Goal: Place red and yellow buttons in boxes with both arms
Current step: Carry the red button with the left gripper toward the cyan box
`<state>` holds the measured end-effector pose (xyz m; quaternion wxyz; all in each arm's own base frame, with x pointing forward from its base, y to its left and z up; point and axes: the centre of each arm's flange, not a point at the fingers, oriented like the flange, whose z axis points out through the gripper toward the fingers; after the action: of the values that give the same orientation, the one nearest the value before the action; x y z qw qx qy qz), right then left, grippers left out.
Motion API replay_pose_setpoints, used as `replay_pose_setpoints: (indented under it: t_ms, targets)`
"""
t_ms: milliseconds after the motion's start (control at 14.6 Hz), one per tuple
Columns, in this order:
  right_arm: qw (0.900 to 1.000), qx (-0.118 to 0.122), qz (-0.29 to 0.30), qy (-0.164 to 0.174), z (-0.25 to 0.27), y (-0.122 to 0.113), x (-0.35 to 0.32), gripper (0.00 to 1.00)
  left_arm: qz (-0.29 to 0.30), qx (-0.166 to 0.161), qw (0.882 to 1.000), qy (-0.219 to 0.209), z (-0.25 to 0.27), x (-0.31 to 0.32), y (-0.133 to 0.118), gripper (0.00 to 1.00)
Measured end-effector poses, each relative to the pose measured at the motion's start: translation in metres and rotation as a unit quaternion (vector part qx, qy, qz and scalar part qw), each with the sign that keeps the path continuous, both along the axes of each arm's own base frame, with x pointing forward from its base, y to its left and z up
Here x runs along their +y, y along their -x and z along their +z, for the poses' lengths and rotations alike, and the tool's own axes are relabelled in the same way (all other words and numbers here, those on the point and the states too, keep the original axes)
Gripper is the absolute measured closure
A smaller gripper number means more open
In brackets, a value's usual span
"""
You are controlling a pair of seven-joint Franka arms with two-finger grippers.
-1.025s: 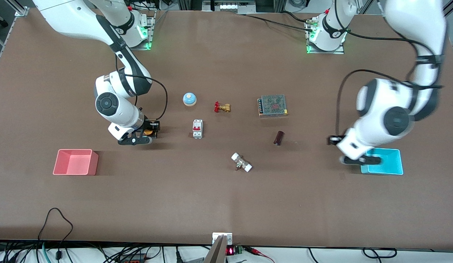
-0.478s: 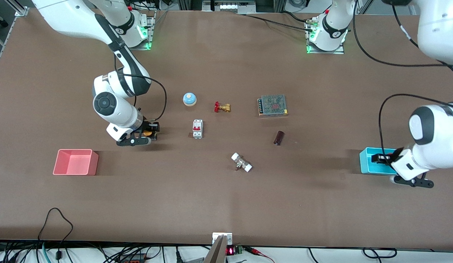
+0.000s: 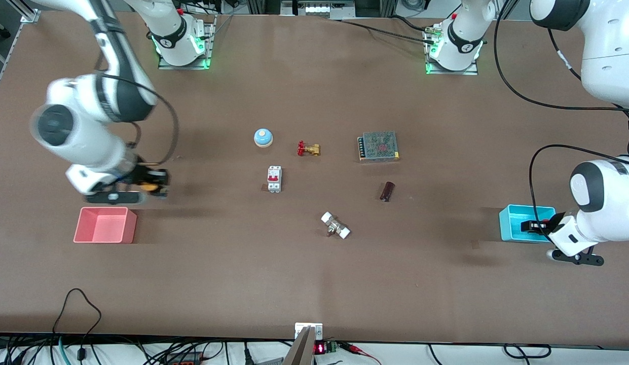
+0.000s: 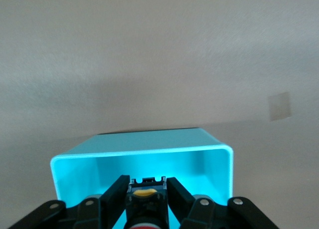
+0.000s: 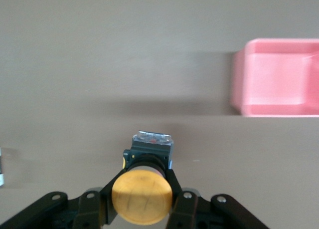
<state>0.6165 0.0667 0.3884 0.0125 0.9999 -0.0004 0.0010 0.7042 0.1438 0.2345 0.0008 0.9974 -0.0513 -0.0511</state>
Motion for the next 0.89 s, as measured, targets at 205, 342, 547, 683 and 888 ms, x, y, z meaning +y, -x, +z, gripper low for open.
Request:
replay_pose_setpoints:
  t_ms: [205, 342, 547, 683, 888]
  targets:
    - [0.999, -0.012, -0.01, -0.033, 0.021, -0.02, -0.075, 0.65, 0.005, 0.017, 1.0, 0.004, -0.022, 0.006, 0.01, 0.61]
    - [0.999, -0.012, -0.01, -0.036, 0.019, -0.033, -0.111, 0.65, 0.005, 0.006, 1.0, 0.003, -0.037, 0.006, 0.015, 0.61]
    - [0.999, 0.0, 0.008, -0.033, -0.009, -0.054, -0.141, 0.65, 0.004, -0.001, 1.0, 0.003, -0.049, 0.004, 0.02, 0.61]
    - [0.999, 0.007, 0.019, -0.027, -0.034, -0.067, -0.16, 0.65, 0.004, -0.003, 1.0, 0.003, -0.047, 0.004, 0.019, 0.55]
    - [0.999, 0.006, 0.026, -0.022, -0.074, -0.08, -0.171, 0.65, 0.004, -0.009, 1.0, 0.001, -0.039, 0.004, 0.017, 0.28]
